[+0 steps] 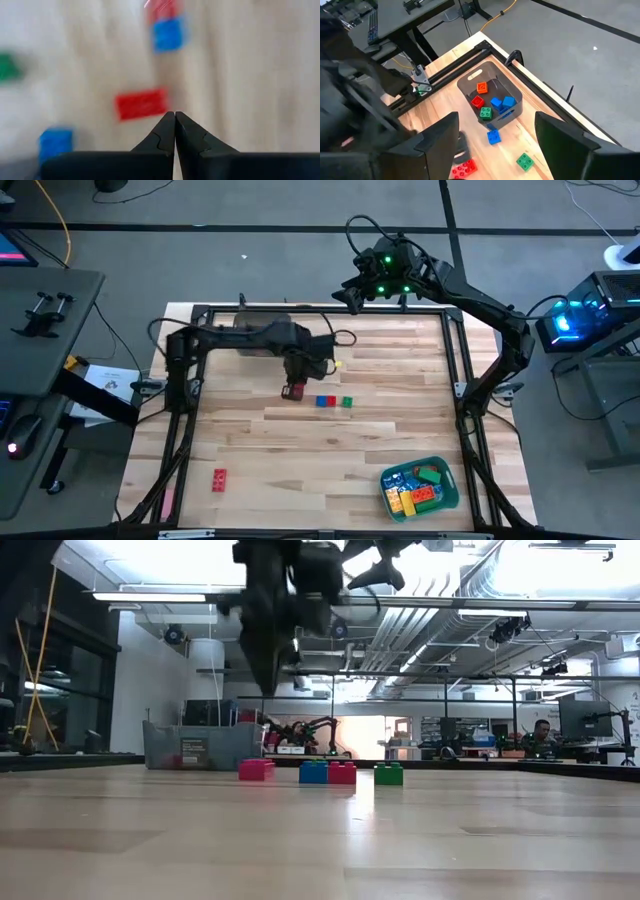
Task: Sort blocks by size
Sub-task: Put the red game piece into the blue bin
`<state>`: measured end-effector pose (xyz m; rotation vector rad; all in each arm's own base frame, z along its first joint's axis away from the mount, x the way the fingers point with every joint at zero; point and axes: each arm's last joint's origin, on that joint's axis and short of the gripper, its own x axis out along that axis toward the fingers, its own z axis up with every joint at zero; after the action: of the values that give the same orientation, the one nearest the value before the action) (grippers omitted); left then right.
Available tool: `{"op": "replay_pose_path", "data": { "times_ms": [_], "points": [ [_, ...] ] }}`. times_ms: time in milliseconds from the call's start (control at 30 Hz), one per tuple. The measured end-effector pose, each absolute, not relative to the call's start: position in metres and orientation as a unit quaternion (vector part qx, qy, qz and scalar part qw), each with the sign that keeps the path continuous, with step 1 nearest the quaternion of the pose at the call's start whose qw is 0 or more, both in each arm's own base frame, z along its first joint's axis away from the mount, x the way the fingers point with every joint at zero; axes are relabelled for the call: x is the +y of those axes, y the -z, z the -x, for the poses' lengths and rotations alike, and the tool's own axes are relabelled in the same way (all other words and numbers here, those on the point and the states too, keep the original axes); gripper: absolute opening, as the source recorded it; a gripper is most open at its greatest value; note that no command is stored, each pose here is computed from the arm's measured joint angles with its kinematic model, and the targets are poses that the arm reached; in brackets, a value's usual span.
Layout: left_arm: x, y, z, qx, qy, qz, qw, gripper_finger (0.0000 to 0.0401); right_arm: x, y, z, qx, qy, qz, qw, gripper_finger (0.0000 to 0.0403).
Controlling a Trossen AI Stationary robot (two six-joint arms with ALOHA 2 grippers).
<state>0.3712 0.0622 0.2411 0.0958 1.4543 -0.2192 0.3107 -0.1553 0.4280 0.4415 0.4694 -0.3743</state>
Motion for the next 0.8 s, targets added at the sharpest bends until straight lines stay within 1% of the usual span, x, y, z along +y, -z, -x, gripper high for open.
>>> {"op": "replay_pose_path", "data": {
  "times_ms": [67, 133, 200, 267, 333, 433, 500, 567, 667, 800],
  "points": [
    [0.061, -0.251, -0.368, 0.628, 0.116, -0.019, 0.77, 0.0, -0.155, -0.428, -0.311, 0.23, 0.182, -0.214, 0.932, 0.0254],
    [0.064, -0.251, -0.368, 0.602, 0.081, 0.022, 0.794, 0.0002, -0.155, -0.428, -0.311, 0.23, 0.182, -0.211, 0.932, 0.0254],
    [0.07, -0.244, -0.365, 0.592, 0.027, 0.084, 0.801, 0.0009, -0.155, -0.428, -0.311, 0.23, 0.182, -0.211, 0.932, 0.0254],
    [0.074, -0.235, -0.36, 0.595, -0.042, 0.149, 0.789, 0.0023, -0.155, -0.428, -0.311, 0.231, 0.181, -0.21, 0.933, 0.0254],
    [0.075, -0.224, -0.354, 0.598, -0.121, 0.188, 0.77, 0.0042, -0.155, -0.428, -0.311, 0.231, 0.181, -0.207, 0.933, 0.0254],
    [0.072, -0.203, -0.343, 0.6, -0.246, 0.224, 0.728, 0.0076, -0.155, -0.428, -0.311, 0.231, 0.181, -0.207, 0.933, 0.0254],
    [0.068, -0.19, -0.336, 0.596, -0.304, 0.261, 0.696, 0.0099, -0.156, -0.428, -0.311, 0.232, 0.182, -0.202, 0.934, 0.0254],
    [0.064, -0.18, -0.332, 0.592, -0.327, 0.285, 0.68, 0.0121, -0.156, -0.428, -0.311, 0.233, 0.182, -0.2, 0.934, 0.0254],
    [0.056, -0.175, -0.331, 0.591, -0.334, 0.295, 0.673, 0.0151, -0.156, -0.428, -0.311, 0.233, 0.182, -0.199, 0.934, 0.0254],
    [0.048, -0.178, -0.339, 0.556, -0.332, 0.316, 0.694, 0.0185, -0.156, -0.428, -0.311, 0.233, 0.182, -0.198, 0.935, 0.0254]
  ]
}}
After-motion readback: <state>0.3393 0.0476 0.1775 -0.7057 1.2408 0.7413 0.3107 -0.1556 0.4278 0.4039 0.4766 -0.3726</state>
